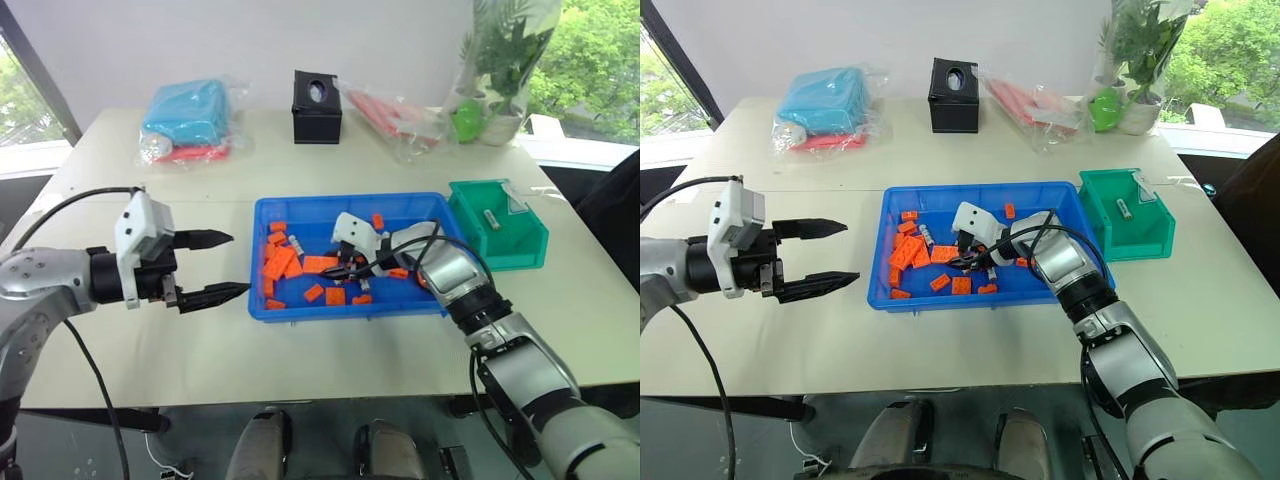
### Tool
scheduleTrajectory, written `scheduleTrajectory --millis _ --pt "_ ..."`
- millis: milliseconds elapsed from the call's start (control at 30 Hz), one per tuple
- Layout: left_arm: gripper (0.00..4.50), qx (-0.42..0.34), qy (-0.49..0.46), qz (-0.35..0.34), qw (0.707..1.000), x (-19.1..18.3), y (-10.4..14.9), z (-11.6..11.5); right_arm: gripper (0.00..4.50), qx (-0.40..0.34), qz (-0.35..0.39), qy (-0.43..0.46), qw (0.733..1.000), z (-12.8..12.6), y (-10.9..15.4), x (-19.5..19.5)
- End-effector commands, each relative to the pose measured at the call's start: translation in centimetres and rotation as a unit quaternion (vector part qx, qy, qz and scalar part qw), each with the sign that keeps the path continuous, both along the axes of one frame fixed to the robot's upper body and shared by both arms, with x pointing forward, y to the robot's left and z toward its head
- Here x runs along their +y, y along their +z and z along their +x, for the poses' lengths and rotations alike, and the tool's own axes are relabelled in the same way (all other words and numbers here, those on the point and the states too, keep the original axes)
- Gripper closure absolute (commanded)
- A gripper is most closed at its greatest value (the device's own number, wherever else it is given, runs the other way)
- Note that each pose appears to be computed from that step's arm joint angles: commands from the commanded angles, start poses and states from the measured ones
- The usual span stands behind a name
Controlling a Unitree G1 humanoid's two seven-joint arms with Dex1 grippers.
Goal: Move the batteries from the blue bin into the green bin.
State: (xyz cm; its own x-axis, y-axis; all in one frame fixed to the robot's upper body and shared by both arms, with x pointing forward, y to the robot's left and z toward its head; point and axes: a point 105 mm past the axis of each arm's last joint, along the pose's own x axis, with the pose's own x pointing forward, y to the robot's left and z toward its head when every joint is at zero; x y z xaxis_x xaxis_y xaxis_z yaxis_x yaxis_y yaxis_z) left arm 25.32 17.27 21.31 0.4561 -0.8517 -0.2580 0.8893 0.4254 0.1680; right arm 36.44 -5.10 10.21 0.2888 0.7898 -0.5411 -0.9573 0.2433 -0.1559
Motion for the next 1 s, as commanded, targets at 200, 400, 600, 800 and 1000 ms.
scheduleTrajectory --millis 200,400,600,800,1000 --pt "0.0 -0.022 -0.006 -0.003 1.0 -0.2 0.7 0.4 3.28 -0.066 0.066 -0.067 0.993 1.4 6.7 -2.6" --pt "0.0 -0.024 -0.008 -0.005 1.0 -0.3 0.6 0.7 3.28 -0.058 0.074 -0.145 0.985 1.8 7.9 -7.2" --pt "0.0 -0.031 -0.007 -0.012 0.999 -0.4 0.9 1.0 1.81 -0.056 -0.008 -0.232 0.971 2.5 4.7 -12.3" --pt "0.0 -0.034 -0.003 -0.01 0.999 -0.2 1.0 1.1 0.32 -0.082 0.031 -0.221 0.971 3.5 6.8 -10.1" --pt "0.0 -0.037 0.004 -0.01 0.999 0.0 1.2 1.2 0.32 -0.032 0.132 -0.157 0.978 3.1 9.0 -1.3"
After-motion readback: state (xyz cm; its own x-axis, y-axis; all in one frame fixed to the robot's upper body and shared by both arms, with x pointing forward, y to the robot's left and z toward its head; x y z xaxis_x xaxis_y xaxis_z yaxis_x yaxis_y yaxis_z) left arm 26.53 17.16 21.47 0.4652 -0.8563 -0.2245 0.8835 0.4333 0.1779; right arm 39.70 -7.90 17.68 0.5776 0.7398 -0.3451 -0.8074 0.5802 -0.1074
